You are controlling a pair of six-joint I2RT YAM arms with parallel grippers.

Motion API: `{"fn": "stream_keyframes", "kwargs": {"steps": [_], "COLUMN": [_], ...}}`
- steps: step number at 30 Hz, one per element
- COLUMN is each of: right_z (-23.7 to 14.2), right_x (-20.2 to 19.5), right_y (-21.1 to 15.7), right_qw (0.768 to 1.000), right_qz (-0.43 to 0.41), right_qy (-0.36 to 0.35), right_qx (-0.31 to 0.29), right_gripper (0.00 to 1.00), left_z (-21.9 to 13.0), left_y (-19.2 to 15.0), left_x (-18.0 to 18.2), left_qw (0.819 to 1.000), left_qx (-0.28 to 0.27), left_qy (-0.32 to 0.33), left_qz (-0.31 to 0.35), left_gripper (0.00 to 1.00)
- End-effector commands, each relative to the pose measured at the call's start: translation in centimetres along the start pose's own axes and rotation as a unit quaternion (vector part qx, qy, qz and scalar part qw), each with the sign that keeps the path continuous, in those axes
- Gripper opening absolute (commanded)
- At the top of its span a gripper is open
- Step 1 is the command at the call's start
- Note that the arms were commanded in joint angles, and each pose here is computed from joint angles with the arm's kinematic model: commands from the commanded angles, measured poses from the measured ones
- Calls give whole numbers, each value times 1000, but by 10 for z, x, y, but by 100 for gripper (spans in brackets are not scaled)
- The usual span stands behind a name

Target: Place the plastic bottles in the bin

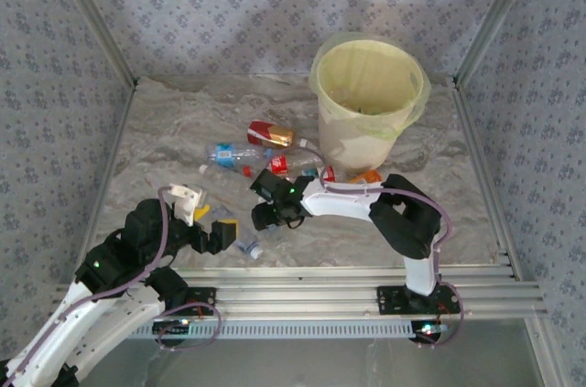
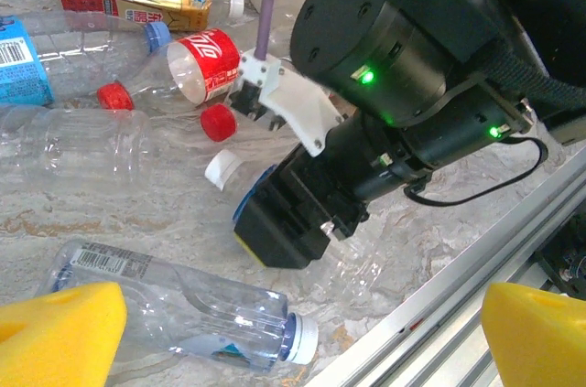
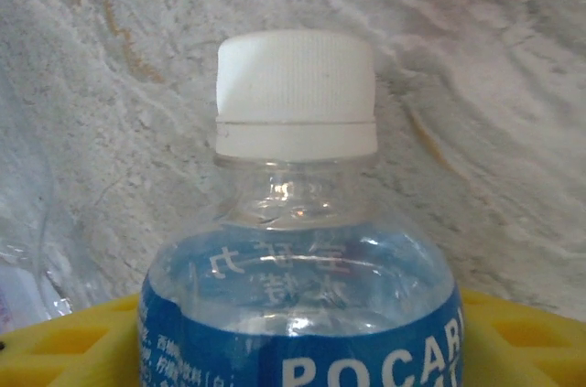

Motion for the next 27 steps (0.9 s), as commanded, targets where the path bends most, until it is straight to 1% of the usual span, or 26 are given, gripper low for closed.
{"fn": "stream_keyframes", "kwargs": {"steps": [1, 3, 5, 7, 8, 14, 15, 21, 27], "right_z": [-24, -37, -44, -59, -70, -128, -147, -216, -283], "right_x": [-4, -3, -11, -12, -13, -28, -26, -45, -67], "right_y": [9, 13, 10, 13, 14, 26, 35, 67, 101], "right_qw": [999, 998, 998, 997, 995, 991, 988, 976, 959], "right_qz": [0, -21, -33, -51, -58, -68, -70, -70, -58], "right_qy": [14, 26, 24, 26, 26, 34, 43, 47, 60], "right_qx": [-34, -47, -48, -61, -71, -113, -133, -201, -272], "right_gripper": [67, 66, 66, 66, 66, 65, 65, 65, 64], "left_z": [1, 1, 1, 2, 2, 5, 5, 11, 16], "left_y": [2, 3, 6, 7, 12, 28, 31, 45, 48], "left_x": [-2, -3, -4, -5, -6, -10, -11, -11, -10], "left_qw": [1000, 1000, 999, 999, 998, 994, 993, 986, 985], "left_qx": [-12, -16, -26, -29, -47, -87, -93, -127, -132], "left_qy": [-14, -16, -23, -28, -33, -49, -50, -46, -37], "left_qz": [6, 7, 10, 15, 21, 46, 53, 95, 108], "left_gripper": [100, 100, 100, 100, 100, 100, 100, 100, 100]}}
Point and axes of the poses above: each hand's point on the last joint's axis, 136 mm out from that joint toward the fingers, its own z axis out along the fingers, its own x axis along the line the jaws close on, y = z × x, the point moved 9 cm from there along -z, back along the fingers, and after that the axes turned 13 degrees about z, right-handed, at the moved point
